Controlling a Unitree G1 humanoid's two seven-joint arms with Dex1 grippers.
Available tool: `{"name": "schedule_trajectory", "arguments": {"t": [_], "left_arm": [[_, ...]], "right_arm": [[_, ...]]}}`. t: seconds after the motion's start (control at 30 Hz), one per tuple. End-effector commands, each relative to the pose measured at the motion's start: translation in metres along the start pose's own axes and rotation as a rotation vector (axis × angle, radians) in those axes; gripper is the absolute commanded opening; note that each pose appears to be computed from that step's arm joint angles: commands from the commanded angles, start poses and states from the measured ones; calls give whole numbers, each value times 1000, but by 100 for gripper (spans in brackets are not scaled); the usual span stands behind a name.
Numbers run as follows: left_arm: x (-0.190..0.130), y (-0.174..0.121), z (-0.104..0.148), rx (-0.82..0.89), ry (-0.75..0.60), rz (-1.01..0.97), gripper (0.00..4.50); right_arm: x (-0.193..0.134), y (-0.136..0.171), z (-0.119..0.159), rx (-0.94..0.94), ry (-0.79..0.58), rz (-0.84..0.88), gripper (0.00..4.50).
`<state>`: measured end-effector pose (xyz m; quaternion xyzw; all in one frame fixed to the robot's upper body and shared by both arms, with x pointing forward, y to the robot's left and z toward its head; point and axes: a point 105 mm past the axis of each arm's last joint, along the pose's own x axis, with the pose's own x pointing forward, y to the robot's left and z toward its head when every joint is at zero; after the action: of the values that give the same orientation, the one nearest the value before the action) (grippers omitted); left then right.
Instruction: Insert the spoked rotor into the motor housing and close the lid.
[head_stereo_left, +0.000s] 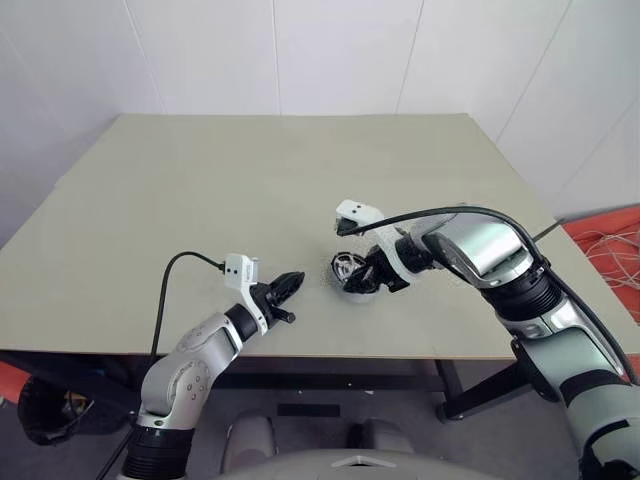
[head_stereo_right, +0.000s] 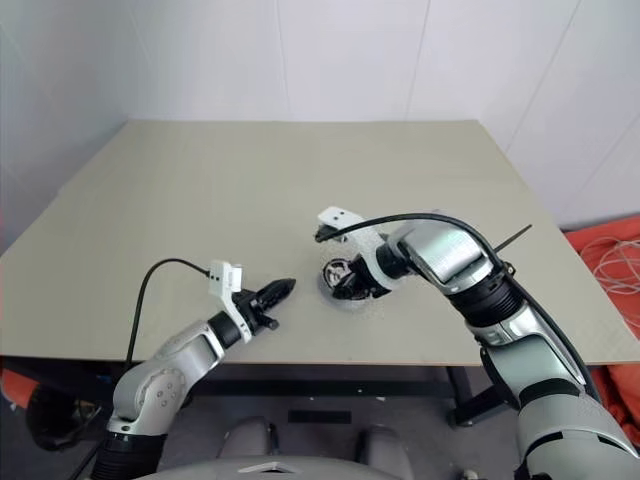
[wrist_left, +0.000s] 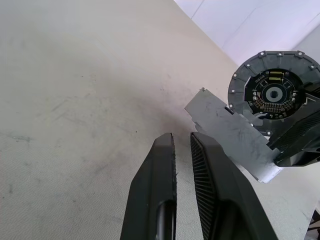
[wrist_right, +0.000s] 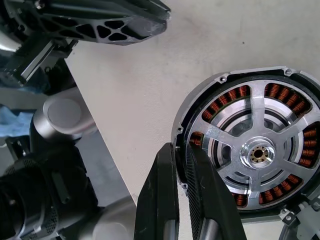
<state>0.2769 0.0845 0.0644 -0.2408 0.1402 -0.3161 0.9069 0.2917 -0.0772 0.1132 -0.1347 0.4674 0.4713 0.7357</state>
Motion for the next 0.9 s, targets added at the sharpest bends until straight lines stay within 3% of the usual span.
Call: {"name": "schedule_trajectory", "arguments": {"t": [0.03, 0.27, 0.53, 0.7, 0.9], "left_arm": [[-1, -2, 11, 18, -47, -13, 57], [-1, -3, 11, 18, -45, -15, 57], [-2, -3, 9, 24, -40, -19, 57], [-2, -4, 9, 23, -39, -21, 57], [-4, -5, 9, 24, -40, -25, 57]], "right_arm": [[-12, -3, 22, 17, -86, -37, 2], [-1, -1, 47, 68, -159, -43, 2], [10, 16, 68, 77, -218, 8, 256], [3, 39, 97, 65, -329, 130, 424], [-24, 64, 133, 59, -506, 312, 424]]}}
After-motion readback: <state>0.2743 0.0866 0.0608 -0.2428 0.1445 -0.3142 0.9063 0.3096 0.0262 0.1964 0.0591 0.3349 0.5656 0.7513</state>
